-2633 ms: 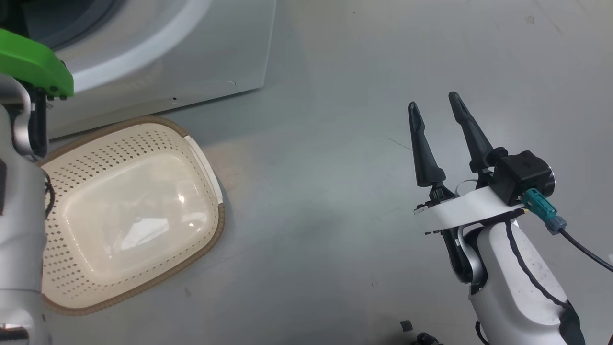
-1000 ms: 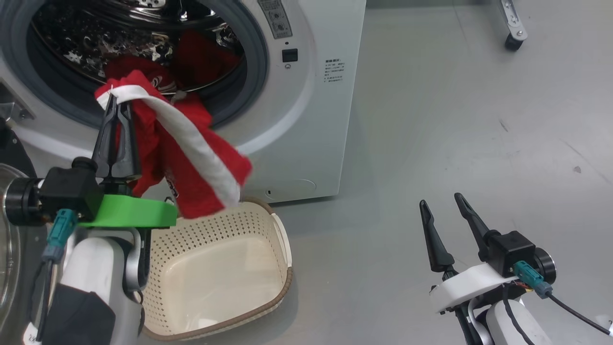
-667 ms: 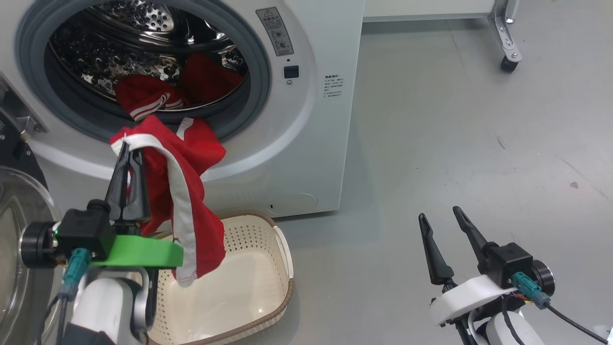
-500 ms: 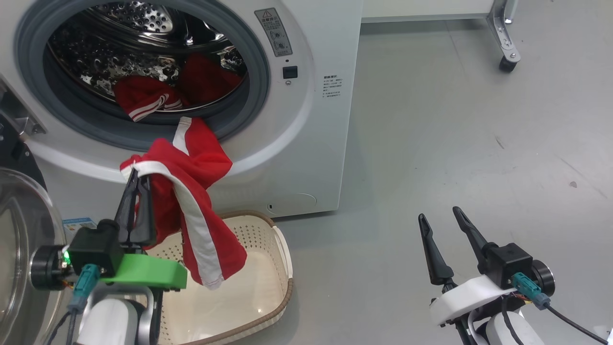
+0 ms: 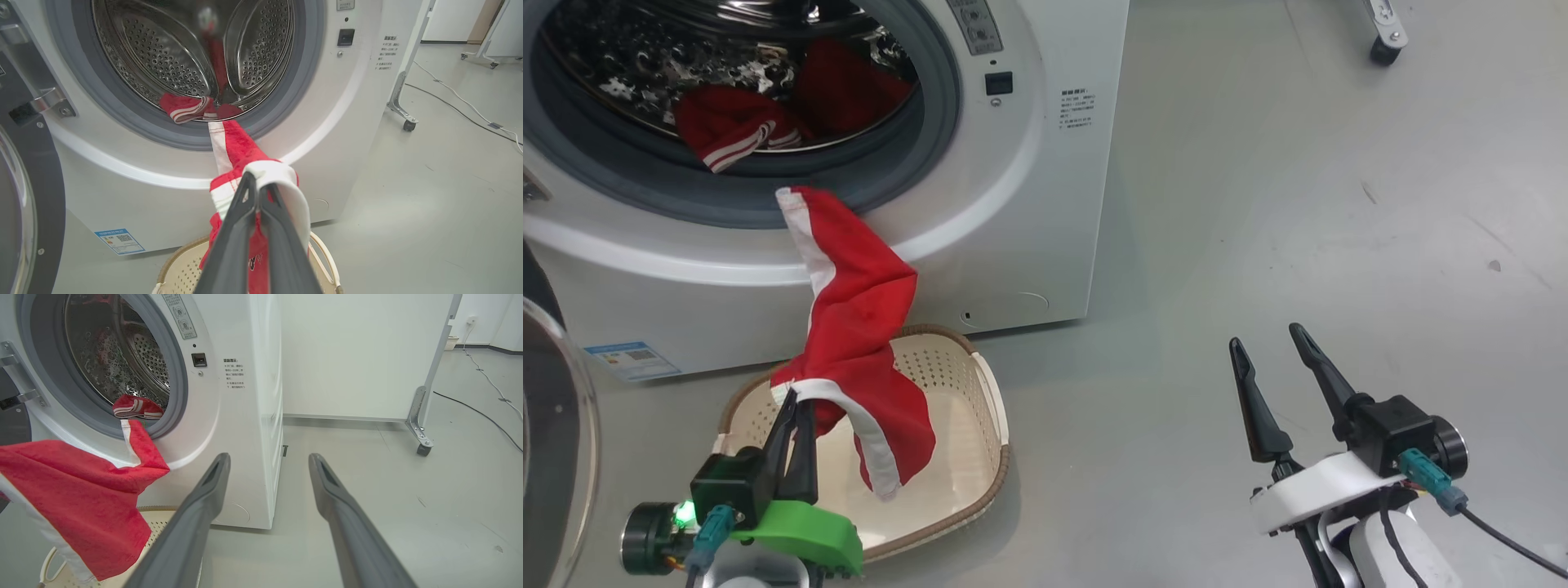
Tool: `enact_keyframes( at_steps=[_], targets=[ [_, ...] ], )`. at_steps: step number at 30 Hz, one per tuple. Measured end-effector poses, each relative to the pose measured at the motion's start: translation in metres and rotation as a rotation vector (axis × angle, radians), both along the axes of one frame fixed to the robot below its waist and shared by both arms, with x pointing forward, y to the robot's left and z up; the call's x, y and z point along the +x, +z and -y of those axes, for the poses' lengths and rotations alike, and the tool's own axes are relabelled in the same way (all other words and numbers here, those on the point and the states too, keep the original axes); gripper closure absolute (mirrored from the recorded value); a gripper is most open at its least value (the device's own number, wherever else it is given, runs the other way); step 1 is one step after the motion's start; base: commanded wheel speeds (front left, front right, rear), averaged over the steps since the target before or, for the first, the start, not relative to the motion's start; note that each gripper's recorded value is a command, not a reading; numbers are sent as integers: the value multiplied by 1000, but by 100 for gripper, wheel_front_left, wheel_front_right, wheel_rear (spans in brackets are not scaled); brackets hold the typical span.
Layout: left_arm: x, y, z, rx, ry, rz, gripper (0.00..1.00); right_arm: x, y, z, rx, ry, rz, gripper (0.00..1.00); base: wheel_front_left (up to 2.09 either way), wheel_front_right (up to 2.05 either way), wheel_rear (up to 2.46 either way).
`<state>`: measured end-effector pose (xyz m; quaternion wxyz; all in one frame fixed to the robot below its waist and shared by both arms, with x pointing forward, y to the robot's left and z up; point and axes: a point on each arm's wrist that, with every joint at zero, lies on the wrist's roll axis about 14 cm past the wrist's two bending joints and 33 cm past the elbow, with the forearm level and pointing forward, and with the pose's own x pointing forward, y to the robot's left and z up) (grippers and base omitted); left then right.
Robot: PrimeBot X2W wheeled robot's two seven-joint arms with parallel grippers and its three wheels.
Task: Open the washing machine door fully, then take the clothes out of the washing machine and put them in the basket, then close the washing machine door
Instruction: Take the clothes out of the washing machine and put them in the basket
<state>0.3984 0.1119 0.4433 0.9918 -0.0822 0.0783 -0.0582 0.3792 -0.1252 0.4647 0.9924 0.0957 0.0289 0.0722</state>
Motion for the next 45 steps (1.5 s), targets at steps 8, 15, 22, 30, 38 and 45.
enact_keyframes(
  at_steps=[8,15,22,30,38,45],
  targets=[
    [6,-38,4,-36,4,-108,100,19,-1,5,-8,-10,9,0,0,0,0],
    [25,-75,9,-41,-4,-199,100,34,-13,12,-14,-31,-16,0,0,0,0],
    [57,-99,8,-38,6,-228,100,47,-31,20,-22,-55,-51,0,0,0,0],
    [66,-156,5,-24,11,-361,100,62,-56,27,-27,-73,-97,0,0,0,0],
    [59,-220,13,-35,-4,-549,100,85,-75,29,-30,-74,-111,0,0,0,0],
    [26,-274,19,-57,-3,-756,100,90,-105,33,-40,-84,-171,0,0,0,0]
  ],
)
